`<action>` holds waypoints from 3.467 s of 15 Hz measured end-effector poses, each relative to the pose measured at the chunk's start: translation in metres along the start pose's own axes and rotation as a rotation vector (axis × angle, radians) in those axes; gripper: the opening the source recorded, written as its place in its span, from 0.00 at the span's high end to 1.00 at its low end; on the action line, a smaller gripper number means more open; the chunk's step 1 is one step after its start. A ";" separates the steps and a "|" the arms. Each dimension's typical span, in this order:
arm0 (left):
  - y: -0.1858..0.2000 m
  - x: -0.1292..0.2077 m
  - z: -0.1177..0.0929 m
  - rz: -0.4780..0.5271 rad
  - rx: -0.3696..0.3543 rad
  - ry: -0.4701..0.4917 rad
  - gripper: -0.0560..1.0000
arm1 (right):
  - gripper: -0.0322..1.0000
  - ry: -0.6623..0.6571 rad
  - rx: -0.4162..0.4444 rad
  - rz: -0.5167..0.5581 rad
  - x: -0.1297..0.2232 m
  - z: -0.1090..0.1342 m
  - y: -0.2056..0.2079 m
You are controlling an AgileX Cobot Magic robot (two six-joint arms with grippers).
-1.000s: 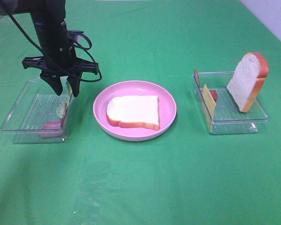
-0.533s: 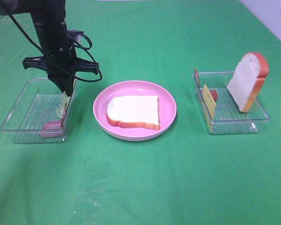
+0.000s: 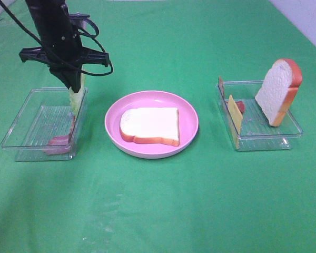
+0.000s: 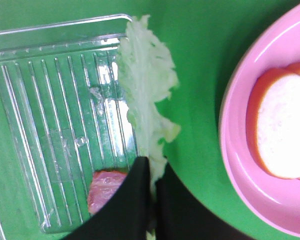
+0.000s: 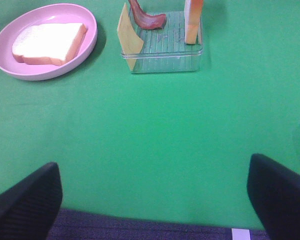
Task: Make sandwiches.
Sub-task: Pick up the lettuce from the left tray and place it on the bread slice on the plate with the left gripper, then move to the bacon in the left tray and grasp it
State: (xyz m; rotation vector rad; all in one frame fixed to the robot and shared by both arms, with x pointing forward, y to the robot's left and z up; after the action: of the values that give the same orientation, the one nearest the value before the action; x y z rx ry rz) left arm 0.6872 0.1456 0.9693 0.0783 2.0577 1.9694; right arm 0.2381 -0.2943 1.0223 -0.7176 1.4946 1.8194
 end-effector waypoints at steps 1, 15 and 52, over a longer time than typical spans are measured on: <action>0.009 0.000 0.000 -0.016 0.000 0.004 0.95 | 0.04 0.000 0.000 0.000 0.000 0.000 0.000; 0.070 -0.001 -0.072 -0.170 0.763 -0.124 0.95 | 0.04 0.000 0.000 0.000 0.000 0.000 0.000; -0.009 -0.019 -0.079 -0.086 0.270 -0.343 0.02 | 0.04 0.000 0.000 0.000 0.000 0.000 0.000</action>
State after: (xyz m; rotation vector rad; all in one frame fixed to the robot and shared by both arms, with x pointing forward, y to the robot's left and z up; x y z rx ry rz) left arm 0.6874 0.0637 0.9652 0.3519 2.0411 1.4962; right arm 0.2381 -0.2943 1.0223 -0.7176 1.4946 1.8194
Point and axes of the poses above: a point on each arm's last joint axis where the gripper is mounted, y pointing back along that axis away from the gripper, z along the wrist's bending axis when the last joint is at zero, x = y × z, the point moved 1 cm from there along -y, pointing out along that axis toward the gripper, and after that the axes turned 9 degrees about -y, right-handed, at the moved point
